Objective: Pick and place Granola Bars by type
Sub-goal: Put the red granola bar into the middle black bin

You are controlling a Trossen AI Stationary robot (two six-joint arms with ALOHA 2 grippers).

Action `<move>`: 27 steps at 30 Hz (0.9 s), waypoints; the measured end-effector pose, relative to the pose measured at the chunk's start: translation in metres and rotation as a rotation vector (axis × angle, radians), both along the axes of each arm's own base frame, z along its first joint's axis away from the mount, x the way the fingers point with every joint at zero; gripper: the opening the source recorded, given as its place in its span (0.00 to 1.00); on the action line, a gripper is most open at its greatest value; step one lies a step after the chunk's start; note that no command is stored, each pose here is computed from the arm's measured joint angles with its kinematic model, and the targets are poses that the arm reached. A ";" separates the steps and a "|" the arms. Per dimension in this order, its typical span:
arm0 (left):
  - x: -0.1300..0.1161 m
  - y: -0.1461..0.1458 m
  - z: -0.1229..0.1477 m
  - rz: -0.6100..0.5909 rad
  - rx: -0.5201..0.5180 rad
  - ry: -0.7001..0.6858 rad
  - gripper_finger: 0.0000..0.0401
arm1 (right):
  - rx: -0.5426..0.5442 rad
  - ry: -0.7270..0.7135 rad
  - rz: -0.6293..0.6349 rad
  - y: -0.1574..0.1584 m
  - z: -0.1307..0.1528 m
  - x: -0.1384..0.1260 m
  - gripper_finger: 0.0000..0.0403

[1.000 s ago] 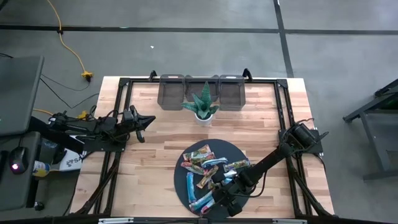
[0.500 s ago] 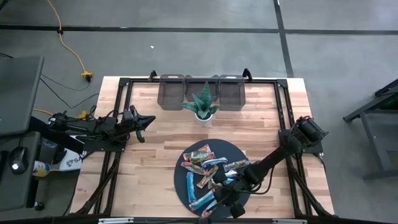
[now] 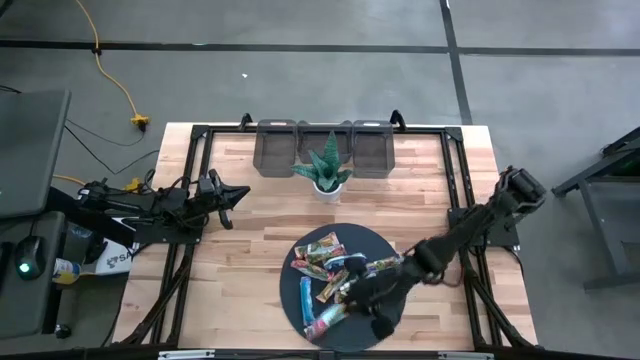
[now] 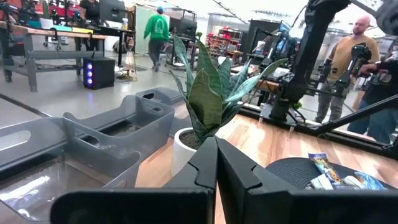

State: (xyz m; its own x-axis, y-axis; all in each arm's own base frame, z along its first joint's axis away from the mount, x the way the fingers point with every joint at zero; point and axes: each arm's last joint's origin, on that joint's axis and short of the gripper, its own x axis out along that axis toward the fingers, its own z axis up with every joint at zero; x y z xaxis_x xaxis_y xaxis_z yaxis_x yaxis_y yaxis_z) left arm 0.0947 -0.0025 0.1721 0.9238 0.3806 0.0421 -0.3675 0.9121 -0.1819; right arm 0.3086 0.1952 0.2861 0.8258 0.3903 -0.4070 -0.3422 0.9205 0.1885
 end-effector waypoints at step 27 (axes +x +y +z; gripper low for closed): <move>0.000 0.000 0.000 -0.003 0.000 0.000 0.00 | 0.070 -0.544 -0.647 -0.226 0.097 0.023 0.08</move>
